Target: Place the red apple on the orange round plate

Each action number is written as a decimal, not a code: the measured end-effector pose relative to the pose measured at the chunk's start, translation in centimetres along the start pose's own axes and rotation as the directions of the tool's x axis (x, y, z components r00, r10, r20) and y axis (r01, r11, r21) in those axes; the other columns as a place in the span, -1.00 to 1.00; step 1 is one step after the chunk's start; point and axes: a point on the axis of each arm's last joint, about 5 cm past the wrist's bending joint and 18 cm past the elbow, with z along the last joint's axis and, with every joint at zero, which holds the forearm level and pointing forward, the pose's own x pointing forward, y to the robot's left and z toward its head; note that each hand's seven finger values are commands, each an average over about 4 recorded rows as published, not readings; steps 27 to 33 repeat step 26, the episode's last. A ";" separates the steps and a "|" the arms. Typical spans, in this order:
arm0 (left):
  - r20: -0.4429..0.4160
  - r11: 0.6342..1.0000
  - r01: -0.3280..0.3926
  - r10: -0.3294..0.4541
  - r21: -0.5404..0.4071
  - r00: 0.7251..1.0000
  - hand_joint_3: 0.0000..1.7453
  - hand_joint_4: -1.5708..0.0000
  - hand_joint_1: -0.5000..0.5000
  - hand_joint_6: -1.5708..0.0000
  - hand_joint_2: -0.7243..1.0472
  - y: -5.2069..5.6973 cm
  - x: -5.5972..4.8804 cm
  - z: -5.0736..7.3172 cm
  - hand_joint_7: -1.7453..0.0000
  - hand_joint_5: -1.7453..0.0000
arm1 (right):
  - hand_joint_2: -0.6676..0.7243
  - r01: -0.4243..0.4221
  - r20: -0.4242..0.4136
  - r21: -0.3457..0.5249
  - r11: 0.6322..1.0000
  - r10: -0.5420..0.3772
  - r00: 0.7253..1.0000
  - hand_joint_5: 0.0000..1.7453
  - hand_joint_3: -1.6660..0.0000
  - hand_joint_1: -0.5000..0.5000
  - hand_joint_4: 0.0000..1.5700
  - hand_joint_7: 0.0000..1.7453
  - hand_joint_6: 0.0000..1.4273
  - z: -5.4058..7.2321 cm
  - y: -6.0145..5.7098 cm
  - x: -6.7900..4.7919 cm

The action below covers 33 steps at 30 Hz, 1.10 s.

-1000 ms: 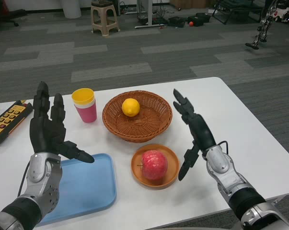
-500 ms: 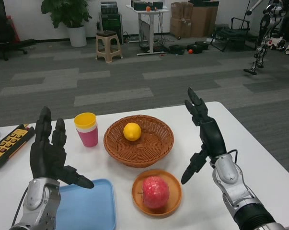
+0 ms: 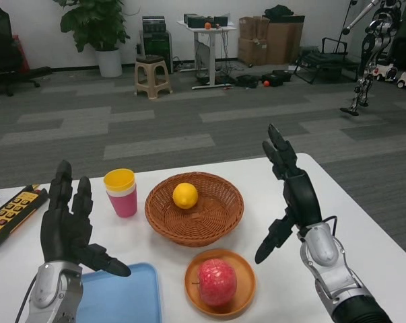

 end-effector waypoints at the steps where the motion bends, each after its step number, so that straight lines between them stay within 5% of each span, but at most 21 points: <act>1: 0.000 1.000 0.000 0.000 0.000 1.000 -0.90 1.00 -1.00 1.00 -0.90 0.0 0.0 0.0 1.00 1.00 | 0.98 0.003 0.011 0.003 1.000 -0.003 1.000 -1.00 1.00 -0.92 -1.00 -1.00 -1.00 0.1 0.0 0.1; 33: 0.007 1.000 0.007 -0.007 -0.003 1.000 -0.90 1.00 -1.00 1.00 -0.90 -0.1 0.1 0.1 1.00 1.00 | 0.91 0.016 0.048 0.019 1.000 -0.017 0.999 -1.00 1.00 -0.92 -1.00 -1.00 -1.00 0.6 0.1 0.4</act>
